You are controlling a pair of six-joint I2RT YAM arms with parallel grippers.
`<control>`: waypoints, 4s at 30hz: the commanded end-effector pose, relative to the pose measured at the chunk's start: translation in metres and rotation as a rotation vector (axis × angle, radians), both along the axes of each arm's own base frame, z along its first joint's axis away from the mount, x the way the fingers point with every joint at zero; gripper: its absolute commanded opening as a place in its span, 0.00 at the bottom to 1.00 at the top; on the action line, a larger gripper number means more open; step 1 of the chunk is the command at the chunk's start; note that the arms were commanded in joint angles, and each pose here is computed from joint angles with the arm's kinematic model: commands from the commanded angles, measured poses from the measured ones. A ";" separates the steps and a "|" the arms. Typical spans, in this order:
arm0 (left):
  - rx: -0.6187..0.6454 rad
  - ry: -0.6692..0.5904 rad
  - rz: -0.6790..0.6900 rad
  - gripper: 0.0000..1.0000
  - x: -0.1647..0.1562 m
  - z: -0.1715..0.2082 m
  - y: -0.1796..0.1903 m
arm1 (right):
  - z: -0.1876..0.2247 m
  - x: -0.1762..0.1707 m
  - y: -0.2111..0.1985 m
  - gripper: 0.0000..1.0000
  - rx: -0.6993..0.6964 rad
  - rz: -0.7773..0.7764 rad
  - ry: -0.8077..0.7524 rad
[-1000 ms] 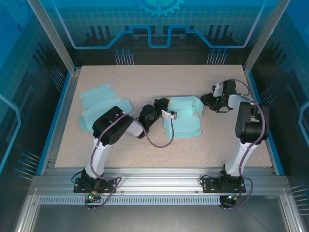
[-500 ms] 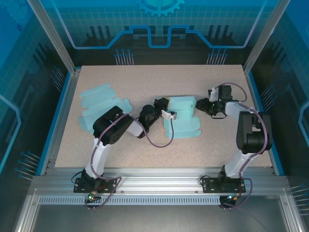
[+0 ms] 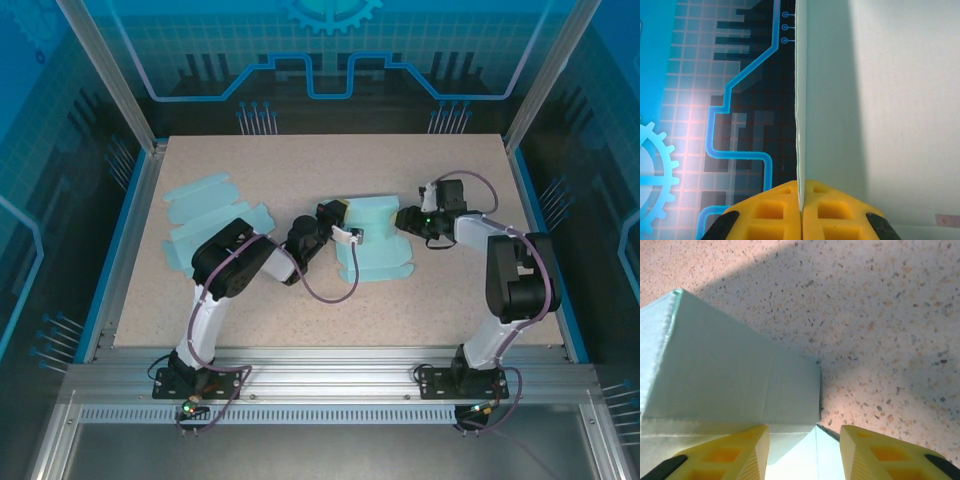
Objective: Fold the paper box
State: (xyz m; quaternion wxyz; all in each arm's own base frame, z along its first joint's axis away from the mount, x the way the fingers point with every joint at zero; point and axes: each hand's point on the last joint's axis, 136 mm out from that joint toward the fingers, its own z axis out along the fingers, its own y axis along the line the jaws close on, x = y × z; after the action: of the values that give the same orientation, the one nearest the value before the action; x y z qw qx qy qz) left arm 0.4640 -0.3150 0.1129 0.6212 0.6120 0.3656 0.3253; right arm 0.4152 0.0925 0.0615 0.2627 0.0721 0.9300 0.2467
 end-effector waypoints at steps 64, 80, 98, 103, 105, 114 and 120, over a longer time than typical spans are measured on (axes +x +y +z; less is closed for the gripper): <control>-0.035 0.139 -0.064 0.00 -0.007 -0.020 -0.002 | -0.003 0.044 0.015 0.43 -0.332 -0.125 -0.184; -0.131 0.159 -0.067 0.00 -0.008 -0.001 -0.003 | -0.010 0.043 0.009 0.29 -0.483 -0.183 -0.123; -0.336 0.228 0.041 0.00 -0.015 0.052 0.004 | 0.006 0.005 -0.015 0.06 -0.716 -0.366 -0.123; -0.360 0.203 0.065 0.00 -0.018 0.059 0.006 | 0.006 -0.010 -0.030 0.00 -0.747 -0.459 -0.100; -0.364 0.196 0.071 0.00 -0.019 0.059 0.003 | 0.006 -0.014 -0.034 0.00 -0.764 -0.493 -0.089; -0.528 0.226 0.112 0.15 -0.023 0.082 0.005 | 0.010 -0.019 -0.020 0.00 -0.773 -0.466 -0.116; -0.762 0.339 0.066 0.45 -0.048 0.118 0.019 | 0.013 -0.026 -0.016 0.00 -0.726 -0.439 -0.118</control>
State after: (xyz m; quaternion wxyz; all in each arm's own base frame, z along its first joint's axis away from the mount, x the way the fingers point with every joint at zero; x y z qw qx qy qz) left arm 0.4283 -0.3061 0.1887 0.6808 0.4500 0.5589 0.1471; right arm 0.3995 0.0852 0.0685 0.3699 0.1548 0.9053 -0.1400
